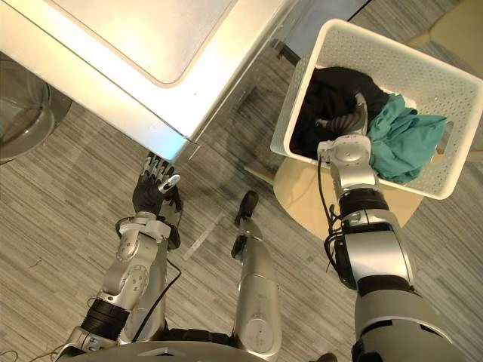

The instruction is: Pick up the laundry basket with both hands and put the clothes into the washing machine.

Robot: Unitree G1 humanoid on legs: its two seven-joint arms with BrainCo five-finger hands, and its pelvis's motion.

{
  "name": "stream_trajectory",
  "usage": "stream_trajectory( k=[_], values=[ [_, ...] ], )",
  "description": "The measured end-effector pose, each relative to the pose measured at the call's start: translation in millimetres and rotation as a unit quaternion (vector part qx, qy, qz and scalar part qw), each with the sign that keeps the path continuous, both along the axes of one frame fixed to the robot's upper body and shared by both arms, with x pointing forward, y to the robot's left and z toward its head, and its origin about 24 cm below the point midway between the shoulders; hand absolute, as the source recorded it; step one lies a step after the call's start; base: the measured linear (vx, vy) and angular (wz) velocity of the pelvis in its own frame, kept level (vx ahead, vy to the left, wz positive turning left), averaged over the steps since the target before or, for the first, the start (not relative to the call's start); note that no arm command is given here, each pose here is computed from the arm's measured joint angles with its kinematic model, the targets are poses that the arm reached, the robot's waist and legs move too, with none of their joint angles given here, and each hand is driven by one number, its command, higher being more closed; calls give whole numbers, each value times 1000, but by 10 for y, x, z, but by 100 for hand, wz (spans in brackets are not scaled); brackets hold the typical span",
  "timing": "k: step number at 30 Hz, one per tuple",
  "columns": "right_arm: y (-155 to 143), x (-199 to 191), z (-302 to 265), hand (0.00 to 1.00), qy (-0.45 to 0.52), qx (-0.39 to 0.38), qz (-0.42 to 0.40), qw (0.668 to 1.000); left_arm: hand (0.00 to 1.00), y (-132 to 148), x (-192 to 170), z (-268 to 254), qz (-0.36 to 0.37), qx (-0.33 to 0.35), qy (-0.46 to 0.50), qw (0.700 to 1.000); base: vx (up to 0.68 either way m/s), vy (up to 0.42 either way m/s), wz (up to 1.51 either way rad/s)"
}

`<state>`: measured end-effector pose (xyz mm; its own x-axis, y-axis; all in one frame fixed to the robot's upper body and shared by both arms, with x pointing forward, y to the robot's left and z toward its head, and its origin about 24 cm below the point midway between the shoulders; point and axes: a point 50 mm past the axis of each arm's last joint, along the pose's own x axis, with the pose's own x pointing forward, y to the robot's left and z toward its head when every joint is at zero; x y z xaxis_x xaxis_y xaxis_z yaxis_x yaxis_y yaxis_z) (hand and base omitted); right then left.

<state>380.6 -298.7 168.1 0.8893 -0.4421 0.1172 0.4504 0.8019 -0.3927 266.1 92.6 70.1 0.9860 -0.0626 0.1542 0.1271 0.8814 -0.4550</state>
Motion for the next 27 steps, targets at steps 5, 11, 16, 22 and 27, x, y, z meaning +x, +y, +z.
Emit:
stream_trajectory(
  k=[5, 11, 16, 22, 27],
  values=[
    [-43, -52, -195, 0, 30, -3, 3, 1000, 0, 252, -156, 64, 12, 192, -61, 979, 1, -66, 0],
    [-45, -24, -267, 0, 87, -55, 20, 994, 0, 253, -423, 58, -70, 399, -122, 906, 11, -51, -1],
    [-136, -55, -302, 0, 142, -113, 37, 983, 0, 79, -646, 467, -136, 466, -257, 835, -2, -18, 0],
    [-218, -104, -371, 100, 188, -131, 55, 972, 0, 36, -665, 818, -143, 483, -346, 792, 12, -43, 3],
    [-293, -173, -456, 100, 200, -111, 55, 972, 0, -124, -641, 997, -145, 459, -401, 779, -20, -53, 3]
  ],
)
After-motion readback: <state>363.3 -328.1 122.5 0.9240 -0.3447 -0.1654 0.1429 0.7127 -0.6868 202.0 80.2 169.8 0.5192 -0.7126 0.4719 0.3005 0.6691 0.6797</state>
